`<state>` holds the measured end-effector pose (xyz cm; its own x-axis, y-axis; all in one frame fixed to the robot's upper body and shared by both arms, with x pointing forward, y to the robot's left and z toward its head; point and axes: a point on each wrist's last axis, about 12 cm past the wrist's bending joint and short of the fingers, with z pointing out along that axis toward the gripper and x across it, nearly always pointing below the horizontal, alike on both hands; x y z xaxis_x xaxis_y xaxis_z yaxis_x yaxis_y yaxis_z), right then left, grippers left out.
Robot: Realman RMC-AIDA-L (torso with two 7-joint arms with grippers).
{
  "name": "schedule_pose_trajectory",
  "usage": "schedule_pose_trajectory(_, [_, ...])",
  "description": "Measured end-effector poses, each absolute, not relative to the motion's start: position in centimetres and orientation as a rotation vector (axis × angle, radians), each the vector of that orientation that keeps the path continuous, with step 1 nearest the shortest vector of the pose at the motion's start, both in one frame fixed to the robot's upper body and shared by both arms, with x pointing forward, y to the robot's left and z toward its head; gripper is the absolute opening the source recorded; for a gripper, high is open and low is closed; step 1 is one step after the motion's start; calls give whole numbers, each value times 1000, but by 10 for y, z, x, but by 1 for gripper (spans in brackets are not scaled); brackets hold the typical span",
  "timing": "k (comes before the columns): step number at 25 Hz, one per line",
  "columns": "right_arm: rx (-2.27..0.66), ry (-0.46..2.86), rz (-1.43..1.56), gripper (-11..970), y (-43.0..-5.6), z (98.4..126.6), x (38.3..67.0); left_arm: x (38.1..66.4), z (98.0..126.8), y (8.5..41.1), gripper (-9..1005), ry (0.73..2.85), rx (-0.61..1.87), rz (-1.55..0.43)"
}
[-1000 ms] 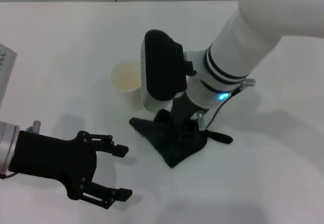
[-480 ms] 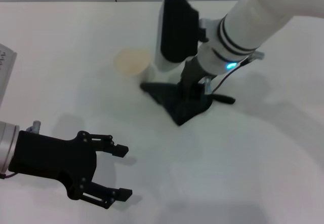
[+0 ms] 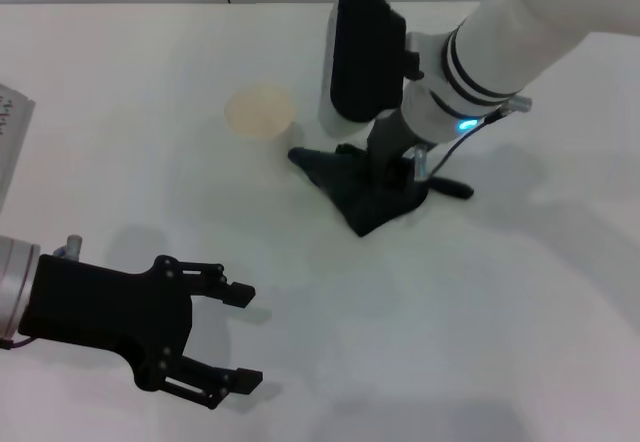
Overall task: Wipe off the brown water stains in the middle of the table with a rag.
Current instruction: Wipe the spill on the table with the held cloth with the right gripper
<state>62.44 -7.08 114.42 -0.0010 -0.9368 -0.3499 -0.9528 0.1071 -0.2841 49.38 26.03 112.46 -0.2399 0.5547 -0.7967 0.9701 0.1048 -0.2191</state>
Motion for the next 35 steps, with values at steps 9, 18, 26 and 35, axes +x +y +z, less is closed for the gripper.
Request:
schedule_pose_trajectory(9, [-2060,1864,199,80,-56,1147,591,497,1127,259,895,1850,1488,-1009])
schedule_pose_trajectory(18, [-2177,1803,216,81,-48,1138,573,501,1128,256,895,1841,1496,-998])
schedule_pose_trajectory(26, [-2000,1824,223,81,-62,1146,600,500,1127,257,895,1846,1487,-1001])
schedule_pose_trajectory(35, [-1824,1878,133,81,-78,1139,629,500,1127,256,895,1844,1491,-1003])
